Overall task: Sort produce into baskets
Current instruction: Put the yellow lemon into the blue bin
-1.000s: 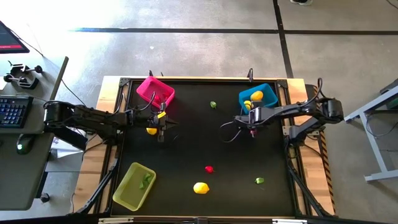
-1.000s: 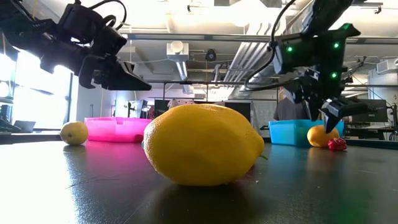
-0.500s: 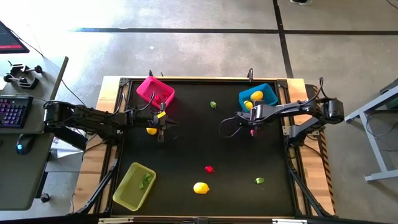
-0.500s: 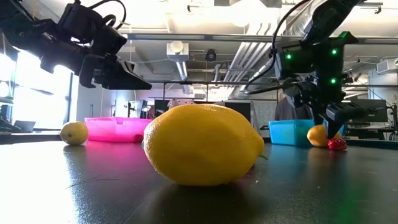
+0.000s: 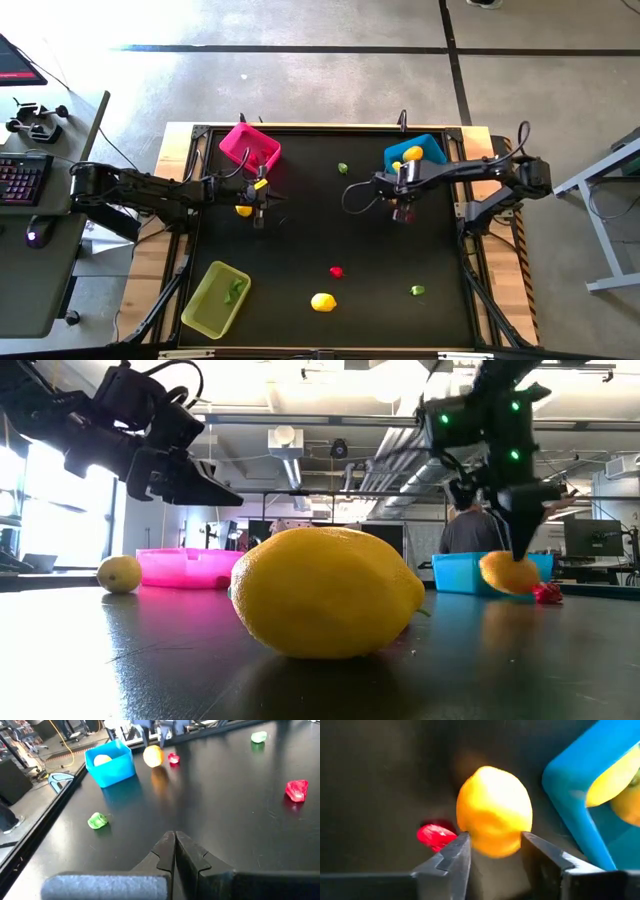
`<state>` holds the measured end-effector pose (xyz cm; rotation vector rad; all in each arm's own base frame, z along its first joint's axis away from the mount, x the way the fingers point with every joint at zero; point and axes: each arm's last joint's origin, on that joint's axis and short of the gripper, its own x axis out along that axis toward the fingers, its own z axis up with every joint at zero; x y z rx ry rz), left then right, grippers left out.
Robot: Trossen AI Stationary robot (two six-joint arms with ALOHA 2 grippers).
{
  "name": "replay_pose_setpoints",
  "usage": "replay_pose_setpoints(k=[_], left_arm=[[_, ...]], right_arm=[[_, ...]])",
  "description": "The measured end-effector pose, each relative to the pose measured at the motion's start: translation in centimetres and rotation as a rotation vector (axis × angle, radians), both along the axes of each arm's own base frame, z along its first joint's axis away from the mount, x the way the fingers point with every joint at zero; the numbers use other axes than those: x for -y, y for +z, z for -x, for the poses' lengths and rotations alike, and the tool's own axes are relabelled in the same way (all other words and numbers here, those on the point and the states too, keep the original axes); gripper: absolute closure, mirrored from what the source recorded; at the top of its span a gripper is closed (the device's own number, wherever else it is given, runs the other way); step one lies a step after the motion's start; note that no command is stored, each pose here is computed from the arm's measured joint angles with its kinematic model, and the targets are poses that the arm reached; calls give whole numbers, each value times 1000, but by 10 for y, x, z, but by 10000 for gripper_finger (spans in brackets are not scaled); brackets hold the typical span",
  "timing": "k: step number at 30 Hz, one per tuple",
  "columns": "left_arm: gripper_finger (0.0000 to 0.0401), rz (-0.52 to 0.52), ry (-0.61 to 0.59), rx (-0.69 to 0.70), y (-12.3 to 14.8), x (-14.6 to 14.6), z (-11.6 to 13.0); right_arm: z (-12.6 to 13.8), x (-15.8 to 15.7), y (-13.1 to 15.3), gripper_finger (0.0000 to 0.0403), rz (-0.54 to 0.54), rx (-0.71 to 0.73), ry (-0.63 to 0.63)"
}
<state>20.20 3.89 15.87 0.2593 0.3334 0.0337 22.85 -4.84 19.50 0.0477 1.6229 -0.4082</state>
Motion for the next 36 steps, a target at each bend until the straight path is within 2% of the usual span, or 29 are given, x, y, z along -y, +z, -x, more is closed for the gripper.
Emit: replay_pose_setpoints(k=[7, 11, 14, 20, 24, 27, 36], left_arm=[[401, 6, 0, -28, -3, 0, 1], [401, 7, 0, -37, -3, 0, 1], [401, 7, 0, -38, -4, 0, 1], [401, 8, 0, -40, -4, 0, 1], [401, 9, 0, -48, -4, 0, 2], [401, 10, 0, -48, -4, 0, 2], [401, 13, 0, -66, -6, 0, 2]], right_arm=[[-15, 3, 29, 302, -4, 84, -19], [-22, 3, 41, 314, 14, 143, -9], [-27, -1, 42, 294, 31, 182, 27], [-35, -9, 31, 194, 59, 129, 65], [-41, -18, 19, 139, 53, 50, 166], [-41, -25, 13, 124, 41, -10, 245], [-39, -40, 4, 121, 15, -151, 386]])
